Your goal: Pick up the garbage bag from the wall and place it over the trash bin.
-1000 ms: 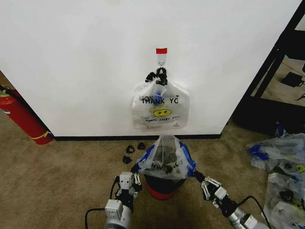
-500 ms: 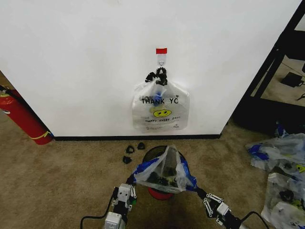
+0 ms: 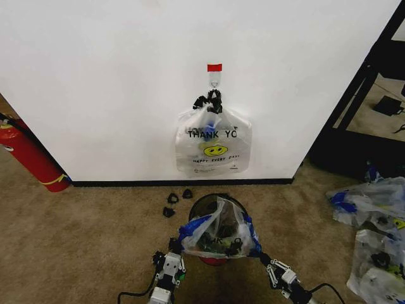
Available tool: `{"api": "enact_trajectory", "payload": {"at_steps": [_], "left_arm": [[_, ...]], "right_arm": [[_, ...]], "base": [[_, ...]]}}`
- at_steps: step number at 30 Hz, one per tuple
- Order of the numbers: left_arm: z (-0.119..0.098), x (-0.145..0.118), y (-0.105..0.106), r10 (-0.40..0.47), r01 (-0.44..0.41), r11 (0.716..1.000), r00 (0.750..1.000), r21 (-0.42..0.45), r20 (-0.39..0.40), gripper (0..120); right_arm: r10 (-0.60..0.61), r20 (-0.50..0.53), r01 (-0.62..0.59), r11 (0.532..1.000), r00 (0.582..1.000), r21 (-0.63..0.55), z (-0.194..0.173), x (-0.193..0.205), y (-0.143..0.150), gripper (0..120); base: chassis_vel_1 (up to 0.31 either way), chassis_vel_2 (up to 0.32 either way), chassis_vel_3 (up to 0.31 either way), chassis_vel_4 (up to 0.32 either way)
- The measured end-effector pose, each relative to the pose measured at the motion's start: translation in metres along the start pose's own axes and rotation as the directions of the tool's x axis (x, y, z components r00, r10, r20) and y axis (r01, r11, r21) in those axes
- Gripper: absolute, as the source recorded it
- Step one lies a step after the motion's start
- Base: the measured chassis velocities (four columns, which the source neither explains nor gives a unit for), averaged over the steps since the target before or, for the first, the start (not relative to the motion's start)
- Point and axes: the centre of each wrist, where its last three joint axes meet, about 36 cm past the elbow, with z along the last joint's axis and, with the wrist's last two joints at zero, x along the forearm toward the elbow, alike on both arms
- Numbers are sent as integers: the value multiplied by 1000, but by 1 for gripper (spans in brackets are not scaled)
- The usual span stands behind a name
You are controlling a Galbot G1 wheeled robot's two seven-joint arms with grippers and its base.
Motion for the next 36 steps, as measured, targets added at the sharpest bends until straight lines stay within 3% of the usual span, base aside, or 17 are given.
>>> {"api": "enact_trajectory", "payload": {"at_steps": [8,16,20,26,31,36], "left_arm": [[6,-11,-1,-9,9,1000,1000,-12,-1,0],[3,-10,3,6,-6,1000,1000,-23,3,0],[-9,-16,17,19,-17,999,999,-50,42,0],[-19,-35,53,118,-99,981,988,-168,104,0],[-12,-57,82,179,-155,958,980,-242,82,0],[-4,-64,91,196,-177,954,979,-241,59,0]], "right_arm": [[109,21,-107,992,994,-61,12,-16,4,0],[91,36,-87,992,995,-88,11,-16,3,0],[47,73,-40,995,996,-94,2,-19,0,0],[33,86,-26,997,996,-75,-2,-23,-5,0],[37,69,-33,998,997,-59,3,-24,-10,0],[58,48,-55,997,997,-61,12,-24,-9,0]], "base": [[0,0,0,0],[0,0,0,0],[0,0,0,0],[0,0,0,0],[0,0,0,0],[0,0,0,0]]}}
